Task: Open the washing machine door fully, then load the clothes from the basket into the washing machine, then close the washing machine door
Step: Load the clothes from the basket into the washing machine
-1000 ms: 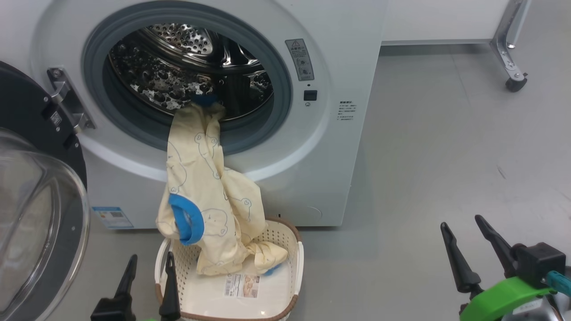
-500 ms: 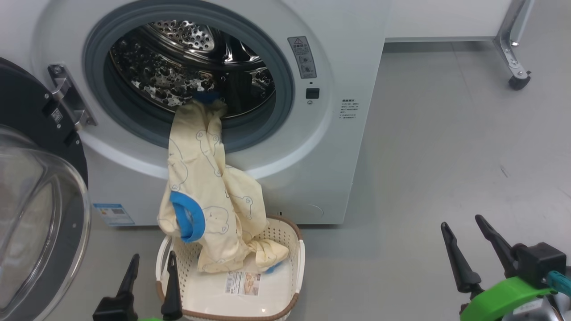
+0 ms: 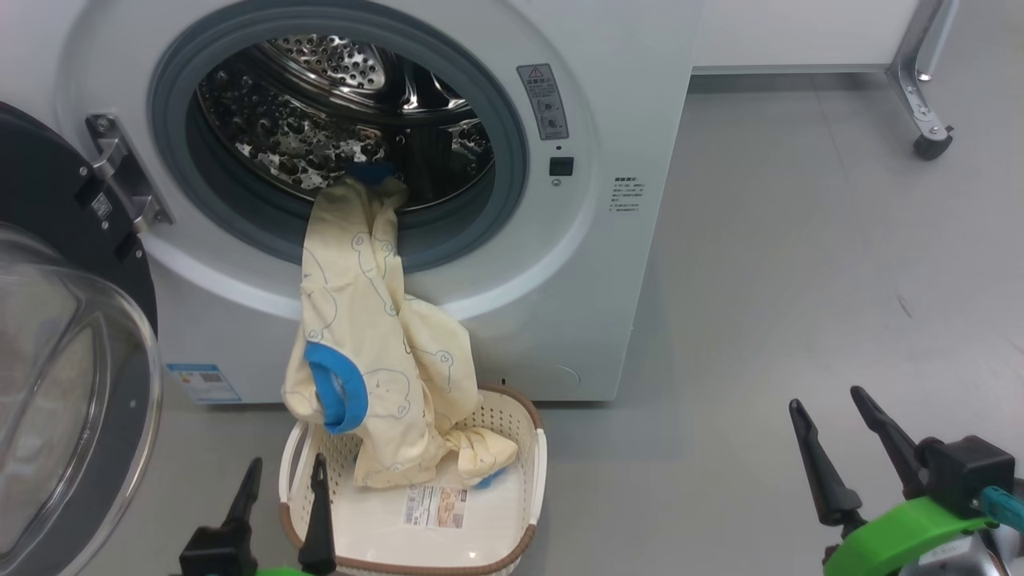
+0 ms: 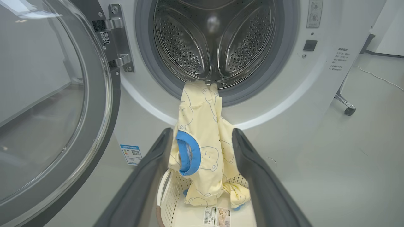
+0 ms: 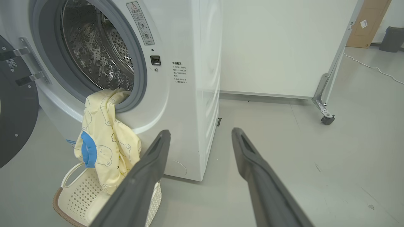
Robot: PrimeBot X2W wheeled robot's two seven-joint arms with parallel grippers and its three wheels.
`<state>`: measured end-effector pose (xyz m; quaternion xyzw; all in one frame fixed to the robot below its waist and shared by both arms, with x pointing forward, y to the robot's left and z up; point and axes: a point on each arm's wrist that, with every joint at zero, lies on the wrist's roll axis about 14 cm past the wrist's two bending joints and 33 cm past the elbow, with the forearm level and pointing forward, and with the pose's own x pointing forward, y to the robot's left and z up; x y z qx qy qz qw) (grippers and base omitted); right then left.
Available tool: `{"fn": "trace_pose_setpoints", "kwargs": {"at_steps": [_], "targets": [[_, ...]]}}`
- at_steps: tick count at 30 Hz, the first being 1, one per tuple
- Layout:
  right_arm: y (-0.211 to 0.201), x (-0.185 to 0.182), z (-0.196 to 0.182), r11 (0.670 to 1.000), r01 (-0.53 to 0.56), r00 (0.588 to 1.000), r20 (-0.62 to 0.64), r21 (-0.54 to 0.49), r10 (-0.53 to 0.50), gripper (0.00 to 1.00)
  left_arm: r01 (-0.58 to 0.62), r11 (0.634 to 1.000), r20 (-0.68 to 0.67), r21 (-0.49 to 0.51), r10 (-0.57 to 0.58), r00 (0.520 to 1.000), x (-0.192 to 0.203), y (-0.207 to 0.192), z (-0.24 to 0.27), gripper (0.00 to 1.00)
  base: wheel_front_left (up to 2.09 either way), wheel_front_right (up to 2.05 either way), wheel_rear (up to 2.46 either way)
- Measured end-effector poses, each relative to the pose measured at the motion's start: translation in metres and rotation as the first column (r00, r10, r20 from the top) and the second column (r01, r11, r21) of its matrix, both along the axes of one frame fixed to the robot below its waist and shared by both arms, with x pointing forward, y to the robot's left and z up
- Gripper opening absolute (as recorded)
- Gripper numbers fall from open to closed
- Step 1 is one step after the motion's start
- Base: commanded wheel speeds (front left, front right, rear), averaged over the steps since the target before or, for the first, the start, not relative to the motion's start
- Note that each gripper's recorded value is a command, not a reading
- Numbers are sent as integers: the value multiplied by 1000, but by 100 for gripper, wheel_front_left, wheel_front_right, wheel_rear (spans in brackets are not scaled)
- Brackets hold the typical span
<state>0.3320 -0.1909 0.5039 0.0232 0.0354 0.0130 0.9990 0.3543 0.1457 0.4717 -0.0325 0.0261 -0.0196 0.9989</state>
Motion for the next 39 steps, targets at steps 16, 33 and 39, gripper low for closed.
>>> {"fn": "trace_pose_setpoints", "kwargs": {"at_steps": [16, 33, 39], "targets": [[0, 14, -17, 1000, 5, 999, -49, 12, -5, 100, 132, 990, -326, -41, -138, 935, 32, -33, -74, 100, 0, 0, 0], [-10, 64, -42, 999, 35, 997, -76, 11, -34, 100, 183, 971, -598, -156, -240, 765, 93, -63, -171, 100, 0, 0, 0], [-18, 71, -63, 998, 61, 992, -116, 19, -58, 100, 155, 967, -670, -201, -251, 698, 108, -73, -207, 100, 0, 0, 0]]}}
